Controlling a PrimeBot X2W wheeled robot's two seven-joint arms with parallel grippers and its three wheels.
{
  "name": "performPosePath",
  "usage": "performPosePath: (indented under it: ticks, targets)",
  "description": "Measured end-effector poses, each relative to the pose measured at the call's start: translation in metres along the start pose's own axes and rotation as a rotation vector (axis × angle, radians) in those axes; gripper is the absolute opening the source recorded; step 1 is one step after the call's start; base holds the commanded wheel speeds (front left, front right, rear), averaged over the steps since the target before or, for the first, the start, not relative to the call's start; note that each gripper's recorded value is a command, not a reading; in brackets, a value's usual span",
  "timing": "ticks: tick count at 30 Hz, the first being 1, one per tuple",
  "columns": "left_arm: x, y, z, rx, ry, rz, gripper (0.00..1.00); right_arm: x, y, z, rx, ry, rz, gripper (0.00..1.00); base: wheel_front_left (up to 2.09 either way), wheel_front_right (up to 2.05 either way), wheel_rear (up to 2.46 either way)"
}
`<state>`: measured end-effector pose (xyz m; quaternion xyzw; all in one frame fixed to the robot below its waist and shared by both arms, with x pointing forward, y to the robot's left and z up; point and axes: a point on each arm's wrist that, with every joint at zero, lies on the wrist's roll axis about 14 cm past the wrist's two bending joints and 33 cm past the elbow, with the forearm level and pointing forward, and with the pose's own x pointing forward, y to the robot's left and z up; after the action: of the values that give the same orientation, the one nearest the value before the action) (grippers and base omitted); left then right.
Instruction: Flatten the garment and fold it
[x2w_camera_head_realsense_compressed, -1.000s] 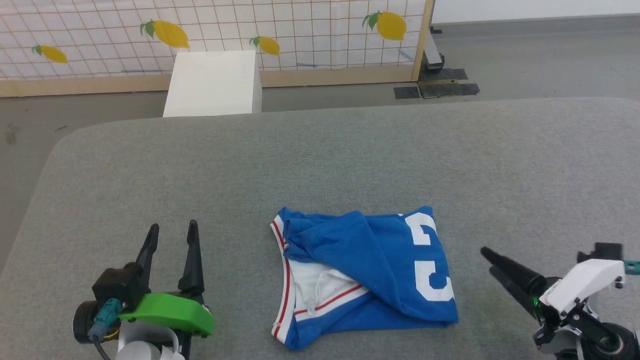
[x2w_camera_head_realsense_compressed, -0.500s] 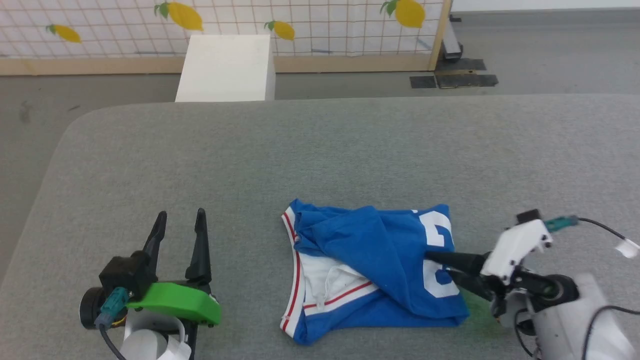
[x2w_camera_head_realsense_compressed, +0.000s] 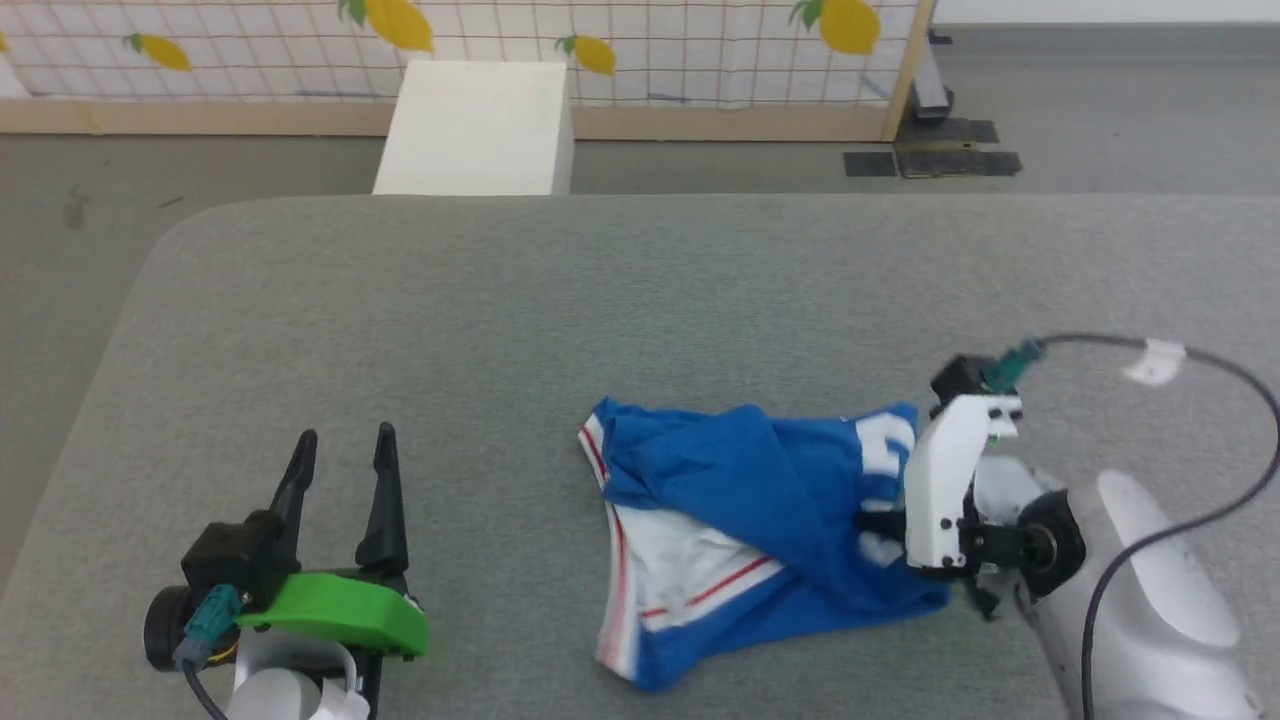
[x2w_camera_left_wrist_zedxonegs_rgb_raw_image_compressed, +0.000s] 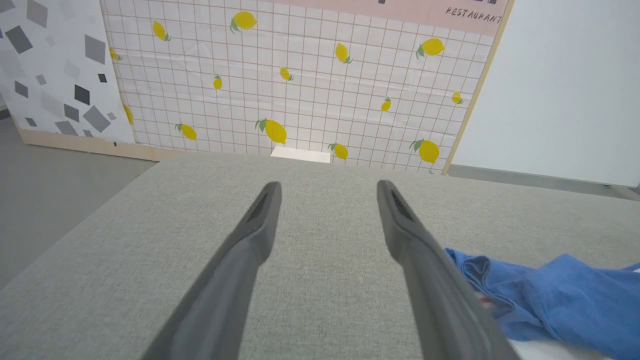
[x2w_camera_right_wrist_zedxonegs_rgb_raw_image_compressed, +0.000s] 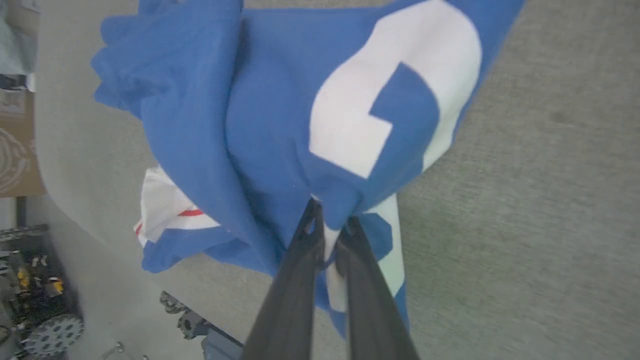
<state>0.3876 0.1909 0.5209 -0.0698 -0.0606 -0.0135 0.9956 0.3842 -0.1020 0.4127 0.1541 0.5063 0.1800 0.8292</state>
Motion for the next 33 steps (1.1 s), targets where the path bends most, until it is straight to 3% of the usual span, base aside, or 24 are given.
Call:
performPosePath:
  ticks: [3, 8, 13, 19, 21, 22, 33]
  targets:
    - [0.006, -0.005, 0.001, -0.001, -0.006, -0.016, 1.00, -0.019, -0.024, 0.015, -0.219, -0.038, -0.176, 0.00, 0.00, 0.00, 0.00]
    - [0.024, -0.025, 0.000, -0.009, -0.018, -0.076, 1.00, -0.067, -0.065, 0.056, -0.466, -0.113, -0.452, 0.00, 0.00, 0.00, 0.00]
    - [0.049, -0.062, 0.003, -0.018, -0.046, -0.180, 1.00, -0.121, -0.107, 0.095, -0.541, -0.230, -0.680, 0.00, 0.00, 0.00, 0.00]
    - [0.076, -0.110, -0.003, -0.019, -0.062, -0.323, 1.00, -0.182, -0.159, 0.116, -0.566, -0.333, -0.924, 0.00, 0.00, 0.00, 0.00]
    - [0.084, -0.121, -0.008, -0.017, -0.061, -0.363, 1.00, -0.198, -0.176, 0.116, -0.541, -0.349, -0.980, 0.00, 0.00, 0.00, 0.00]
    - [0.095, -0.140, -0.020, -0.015, -0.051, -0.426, 1.00, -0.212, -0.206, 0.106, -0.478, -0.345, -1.049, 0.00, 0.00, 0.00, 0.00]
    - [0.124, -0.175, -0.086, -0.007, 0.066, -0.561, 1.00, -0.242, -0.282, 0.078, -0.294, -0.317, -1.242, 0.00, 0.00, 0.00, 0.00]
